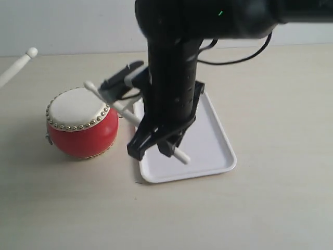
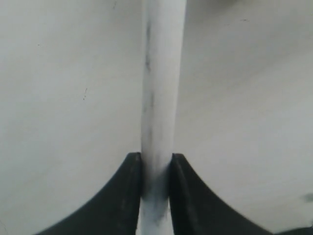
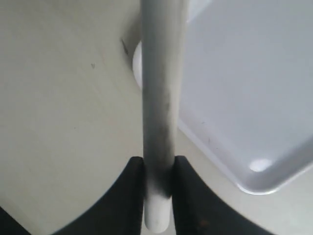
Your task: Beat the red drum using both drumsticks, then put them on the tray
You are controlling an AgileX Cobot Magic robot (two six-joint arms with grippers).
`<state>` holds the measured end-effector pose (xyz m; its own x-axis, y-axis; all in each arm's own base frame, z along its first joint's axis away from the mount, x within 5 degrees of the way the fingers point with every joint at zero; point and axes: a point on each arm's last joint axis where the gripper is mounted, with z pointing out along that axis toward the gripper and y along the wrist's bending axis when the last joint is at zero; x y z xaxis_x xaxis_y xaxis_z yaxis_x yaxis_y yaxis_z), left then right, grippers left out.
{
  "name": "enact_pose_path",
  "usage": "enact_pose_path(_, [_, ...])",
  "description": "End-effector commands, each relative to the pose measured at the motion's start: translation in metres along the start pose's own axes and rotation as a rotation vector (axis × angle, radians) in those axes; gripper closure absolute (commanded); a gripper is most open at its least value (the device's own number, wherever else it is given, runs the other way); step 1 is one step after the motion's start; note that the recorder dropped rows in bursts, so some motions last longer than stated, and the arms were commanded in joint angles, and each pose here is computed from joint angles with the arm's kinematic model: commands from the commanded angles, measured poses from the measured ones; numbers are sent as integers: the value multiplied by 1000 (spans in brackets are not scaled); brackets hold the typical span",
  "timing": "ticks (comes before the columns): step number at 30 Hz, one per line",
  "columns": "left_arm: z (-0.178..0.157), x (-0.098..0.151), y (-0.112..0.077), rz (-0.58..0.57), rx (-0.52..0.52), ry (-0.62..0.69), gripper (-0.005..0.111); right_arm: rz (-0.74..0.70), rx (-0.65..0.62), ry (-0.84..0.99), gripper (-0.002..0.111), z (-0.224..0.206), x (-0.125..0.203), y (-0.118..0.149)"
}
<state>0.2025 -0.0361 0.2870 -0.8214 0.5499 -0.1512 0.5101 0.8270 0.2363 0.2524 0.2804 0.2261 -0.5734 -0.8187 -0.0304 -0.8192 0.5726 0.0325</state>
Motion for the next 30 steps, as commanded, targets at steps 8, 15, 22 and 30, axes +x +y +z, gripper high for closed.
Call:
enact_pose_path(8, [65, -27, -22, 19, 208, 52, 107, 30, 116, -342, 108, -125, 46, 4])
enact_pose_path(15, [105, -27, -28, 47, 283, 327, 107, 37, 115, -348, 108, -126, 47, 4])
enact_pose_path(22, [51, -24, -15, 19, 182, 141, 107, 41, 88, -304, 108, -111, 38, 5])
enact_pose_path(30, [5, -2, -12, -19, 120, 10, 107, 12, 32, -69, 108, -24, -2, 8])
